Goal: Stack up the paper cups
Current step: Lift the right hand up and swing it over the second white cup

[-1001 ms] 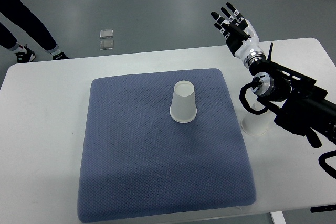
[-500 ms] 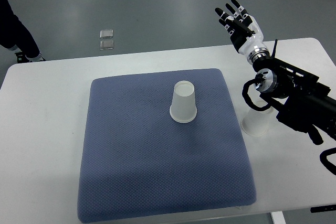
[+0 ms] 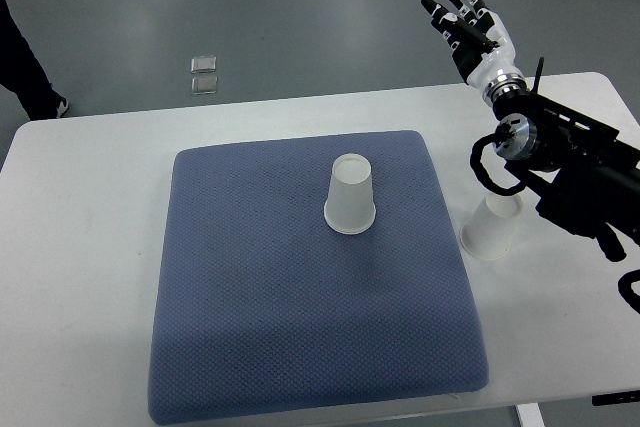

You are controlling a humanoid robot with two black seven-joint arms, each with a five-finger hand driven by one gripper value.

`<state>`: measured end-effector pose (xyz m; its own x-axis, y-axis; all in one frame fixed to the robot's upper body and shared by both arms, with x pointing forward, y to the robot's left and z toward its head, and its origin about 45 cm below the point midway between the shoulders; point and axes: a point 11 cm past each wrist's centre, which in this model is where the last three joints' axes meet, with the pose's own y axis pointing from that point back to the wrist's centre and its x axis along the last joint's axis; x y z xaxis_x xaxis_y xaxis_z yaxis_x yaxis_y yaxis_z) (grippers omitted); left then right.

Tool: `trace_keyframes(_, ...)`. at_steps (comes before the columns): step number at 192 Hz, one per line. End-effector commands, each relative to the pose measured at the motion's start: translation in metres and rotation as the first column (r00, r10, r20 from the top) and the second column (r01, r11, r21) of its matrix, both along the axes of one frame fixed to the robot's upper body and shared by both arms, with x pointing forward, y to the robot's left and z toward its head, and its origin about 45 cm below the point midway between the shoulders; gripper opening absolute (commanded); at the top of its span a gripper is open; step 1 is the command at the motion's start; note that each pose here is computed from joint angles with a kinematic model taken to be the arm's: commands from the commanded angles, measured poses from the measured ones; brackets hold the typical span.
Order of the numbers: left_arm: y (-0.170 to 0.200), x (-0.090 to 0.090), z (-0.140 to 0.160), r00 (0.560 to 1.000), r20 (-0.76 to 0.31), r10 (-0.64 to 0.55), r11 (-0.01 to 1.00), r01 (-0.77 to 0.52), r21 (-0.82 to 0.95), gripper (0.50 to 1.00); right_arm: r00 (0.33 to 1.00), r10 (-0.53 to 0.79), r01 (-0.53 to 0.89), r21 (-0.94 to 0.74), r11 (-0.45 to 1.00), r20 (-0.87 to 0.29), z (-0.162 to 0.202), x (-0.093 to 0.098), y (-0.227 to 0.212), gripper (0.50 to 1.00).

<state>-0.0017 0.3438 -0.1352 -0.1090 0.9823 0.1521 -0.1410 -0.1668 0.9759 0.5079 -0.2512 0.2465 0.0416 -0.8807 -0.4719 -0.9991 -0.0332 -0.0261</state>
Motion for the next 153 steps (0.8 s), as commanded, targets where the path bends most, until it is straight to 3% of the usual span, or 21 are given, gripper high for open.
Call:
trace_keyframes(1, 0.000, 0.000, 0.000, 1.000, 0.000, 0.000, 1.000, 0.000, 0.000, 1.000, 0.999, 0.010, -0.008, -0.063, 0.998, 0.037, 0.016, 0.005, -0.007, 0.915)
trace_keyframes(37, 0.000, 0.000, 0.000, 1.000, 0.000, 0.000, 1.000, 0.000, 0.000, 1.000, 0.993, 0.054, -0.021, -0.290, 0.957, 0.105, 0.043, 0.008, -0.041, 0.913)
trace_keyframes(70, 0.000, 0.000, 0.000, 1.000, 0.000, 0.000, 1.000, 0.000, 0.000, 1.000, 0.975, 0.187, -0.108, -0.472, 0.875, 0.122, 0.067, 0.006, -0.062, 0.913)
trace_keyframes(107, 0.000, 0.000, 0.000, 1.000, 0.000, 0.000, 1.000, 0.000, 0.000, 1.000, 0.909, 0.417, -0.294, -0.716, 0.634, -0.004, 0.081, 0.001, -0.055, 0.913)
trace_keyframes(132, 0.000, 0.000, 0.000, 1.000, 0.000, 0.000, 1.000, 0.000, 0.000, 1.000, 0.851, 0.517, -0.363, -0.815, 0.452, -0.093, 0.098, -0.003, -0.053, 0.913)
trace_keyframes(142, 0.000, 0.000, 0.000, 1.000, 0.000, 0.000, 1.000, 0.000, 0.000, 1.000, 0.851, 0.517, -0.363, -0.815, 0.452, -0.093, 0.098, -0.003, -0.053, 0.913)
trace_keyframes(143, 0.000, 0.000, 0.000, 1.000, 0.000, 0.000, 1.000, 0.000, 0.000, 1.000, 0.814, 0.560, -0.408, -0.836, 0.367, -0.152, 0.099, -0.008, -0.052, 0.913)
trace_keyframes(153, 0.000, 0.000, 0.000, 1.000, 0.000, 0.000, 1.000, 0.000, 0.000, 1.000, 0.777, 0.597, -0.442, -0.849, 0.290, -0.201, 0.099, -0.015, -0.049, 0.913)
